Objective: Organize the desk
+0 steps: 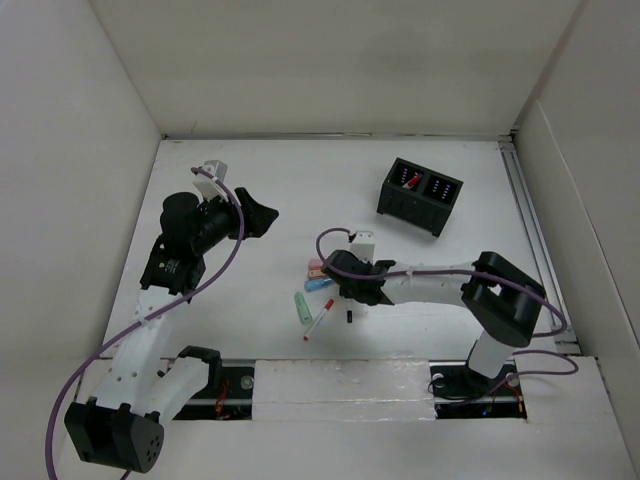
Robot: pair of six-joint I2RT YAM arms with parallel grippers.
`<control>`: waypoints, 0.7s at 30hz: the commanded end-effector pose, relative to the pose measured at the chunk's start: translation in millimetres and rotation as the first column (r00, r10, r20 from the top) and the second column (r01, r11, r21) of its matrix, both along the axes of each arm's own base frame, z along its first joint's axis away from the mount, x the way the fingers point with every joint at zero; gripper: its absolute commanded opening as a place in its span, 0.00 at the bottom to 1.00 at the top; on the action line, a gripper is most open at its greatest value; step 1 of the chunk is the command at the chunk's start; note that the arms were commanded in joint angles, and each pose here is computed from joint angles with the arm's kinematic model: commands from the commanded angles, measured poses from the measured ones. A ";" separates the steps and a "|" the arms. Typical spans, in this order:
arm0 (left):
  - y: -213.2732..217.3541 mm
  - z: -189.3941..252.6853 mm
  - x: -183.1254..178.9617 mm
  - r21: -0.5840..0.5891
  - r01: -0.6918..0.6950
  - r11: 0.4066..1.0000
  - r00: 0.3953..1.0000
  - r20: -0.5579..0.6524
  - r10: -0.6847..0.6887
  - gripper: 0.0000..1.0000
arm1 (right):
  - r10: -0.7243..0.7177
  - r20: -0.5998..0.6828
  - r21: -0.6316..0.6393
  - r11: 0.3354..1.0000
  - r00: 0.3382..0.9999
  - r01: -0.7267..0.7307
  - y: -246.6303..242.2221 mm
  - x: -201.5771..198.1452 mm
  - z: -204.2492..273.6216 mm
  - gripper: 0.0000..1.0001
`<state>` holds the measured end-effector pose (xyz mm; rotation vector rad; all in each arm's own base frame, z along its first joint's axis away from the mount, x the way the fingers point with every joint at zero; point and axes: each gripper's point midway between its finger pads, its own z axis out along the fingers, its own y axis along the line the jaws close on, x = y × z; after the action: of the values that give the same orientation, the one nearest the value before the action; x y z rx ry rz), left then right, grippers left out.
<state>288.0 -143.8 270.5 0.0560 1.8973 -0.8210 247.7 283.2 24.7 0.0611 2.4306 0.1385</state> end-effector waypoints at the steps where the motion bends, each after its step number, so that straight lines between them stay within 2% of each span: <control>1: -0.1 24.0 1.6 -0.009 0.005 1.000 0.997 0.082 -0.005 0.62 | -0.060 0.008 -0.014 0.998 0.998 0.060 -24.9 2.5 2.0 0.00; 4: -1.3 24.3 0.0 -0.013 0.014 1.000 0.996 0.085 -0.013 0.62 | -0.108 0.074 0.027 0.994 0.991 0.107 -38.2 17.5 24.5 0.00; 10: -2.8 24.6 -0.2 -0.017 0.023 1.000 0.996 0.085 -0.021 0.62 | -0.183 0.247 0.221 0.967 0.951 0.129 -55.3 63.4 115.4 0.00; 11: -1.9 25.0 0.2 -0.017 0.017 1.000 0.996 0.086 -0.015 0.62 | -0.189 0.266 0.221 0.966 0.945 0.131 -61.0 70.8 124.4 0.00; 12: -2.2 25.4 1.3 -0.018 0.016 1.000 0.996 0.084 -0.015 0.62 | -0.235 0.304 0.259 0.953 0.923 0.157 -70.4 88.0 149.9 0.00; 15: -4.8 23.5 -0.6 -0.023 0.034 0.999 0.997 0.077 -0.032 0.62 | -0.308 0.383 0.303 0.933 0.871 0.196 -89.8 118.2 187.3 0.00; 16: -4.9 24.2 -0.3 -0.025 0.034 0.999 0.996 0.082 -0.032 0.62 | -0.344 0.442 0.341 0.919 0.828 0.200 -95.6 135.4 213.7 0.00; 21: -7.0 27.3 -3.2 -0.033 0.050 0.998 0.995 0.090 -0.047 0.63 | -0.523 0.529 0.376 0.851 0.668 0.367 -164.9 196.4 260.3 0.00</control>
<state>285.9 -146.5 271.3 0.0698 1.8971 -0.8398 411.3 146.4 233.3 0.5672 1.8410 0.2296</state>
